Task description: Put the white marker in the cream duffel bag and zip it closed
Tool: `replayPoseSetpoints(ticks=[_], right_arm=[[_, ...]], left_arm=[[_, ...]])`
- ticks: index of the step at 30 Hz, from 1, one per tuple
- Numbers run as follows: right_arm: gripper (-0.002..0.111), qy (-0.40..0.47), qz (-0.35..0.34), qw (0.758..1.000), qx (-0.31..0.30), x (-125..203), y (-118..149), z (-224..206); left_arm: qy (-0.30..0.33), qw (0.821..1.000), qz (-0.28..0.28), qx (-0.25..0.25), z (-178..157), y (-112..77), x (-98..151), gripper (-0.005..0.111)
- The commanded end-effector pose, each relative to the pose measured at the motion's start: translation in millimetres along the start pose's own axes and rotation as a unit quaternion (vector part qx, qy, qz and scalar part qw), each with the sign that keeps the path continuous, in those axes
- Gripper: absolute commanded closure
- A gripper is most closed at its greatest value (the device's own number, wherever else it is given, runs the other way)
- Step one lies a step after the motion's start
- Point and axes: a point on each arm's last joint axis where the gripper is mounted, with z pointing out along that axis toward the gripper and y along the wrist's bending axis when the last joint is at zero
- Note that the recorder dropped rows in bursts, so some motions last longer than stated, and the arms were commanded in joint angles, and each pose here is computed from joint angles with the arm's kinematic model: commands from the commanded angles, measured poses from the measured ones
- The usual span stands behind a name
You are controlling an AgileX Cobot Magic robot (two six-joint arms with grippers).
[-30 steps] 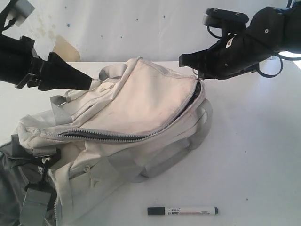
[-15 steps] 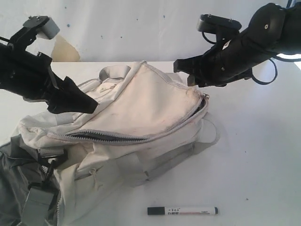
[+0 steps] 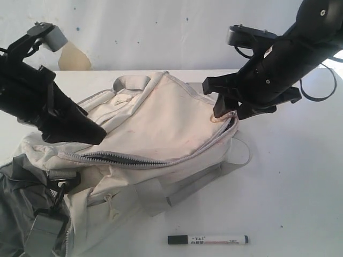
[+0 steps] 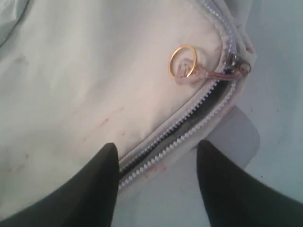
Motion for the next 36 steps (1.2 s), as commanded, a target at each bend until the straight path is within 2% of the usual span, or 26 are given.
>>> replayPoseSetpoints(ticks=[1,7,10,12,16,18,22,29,31,36], right_arm=[[0.061,0.024,-0.025,0.999,-0.005,7.8,3.9,-16.9],[0.061,0.048,-0.053,0.997,-0.008,17.8,7.2,-36.5],[0.061,0.050,-0.059,0.997,-0.004,20.7,7.6,-43.9],[0.061,0.051,-0.062,0.997,-0.004,22.5,8.1,-48.5],[0.061,0.046,-0.064,0.997,-0.004,23.6,9.0,-54.2],[0.061,0.045,-0.065,0.997,-0.004,23.6,9.1,-54.8],[0.061,0.045,-0.065,0.997,-0.004,23.6,9.1,-54.8],[0.061,0.044,-0.065,0.997,-0.004,23.5,9.2,-54.9],[0.061,0.044,-0.065,0.997,-0.004,23.5,9.2,-54.9],[0.061,0.043,-0.065,0.997,-0.004,23.3,9.2,-54.9]], left_arm=[[0.000,0.999,0.042,0.021,3.4,-11.9,-3.8,0.011],[0.008,0.996,0.078,0.037,12.0,-20.4,-6.0,0.011],[0.010,0.996,0.082,0.032,19.1,-17.8,-6.8,0.014],[0.013,0.996,0.084,0.030,22.4,-14.9,-6.1,0.021],[0.022,0.995,0.088,0.040,27.0,-12.9,-4.2,0.043],[0.029,0.993,0.105,0.054,28.3,-13.9,-2.4,0.049],[0.039,0.991,0.104,0.070,33.4,-12.5,0.3,0.049],[0.037,0.993,0.094,0.063,38.6,-7.8,0.1,0.052],[0.034,0.994,0.092,0.056,39.4,-6.1,-0.5,0.063],[0.023,0.994,0.083,0.061,39.4,-7.3,-2.6,0.106]])
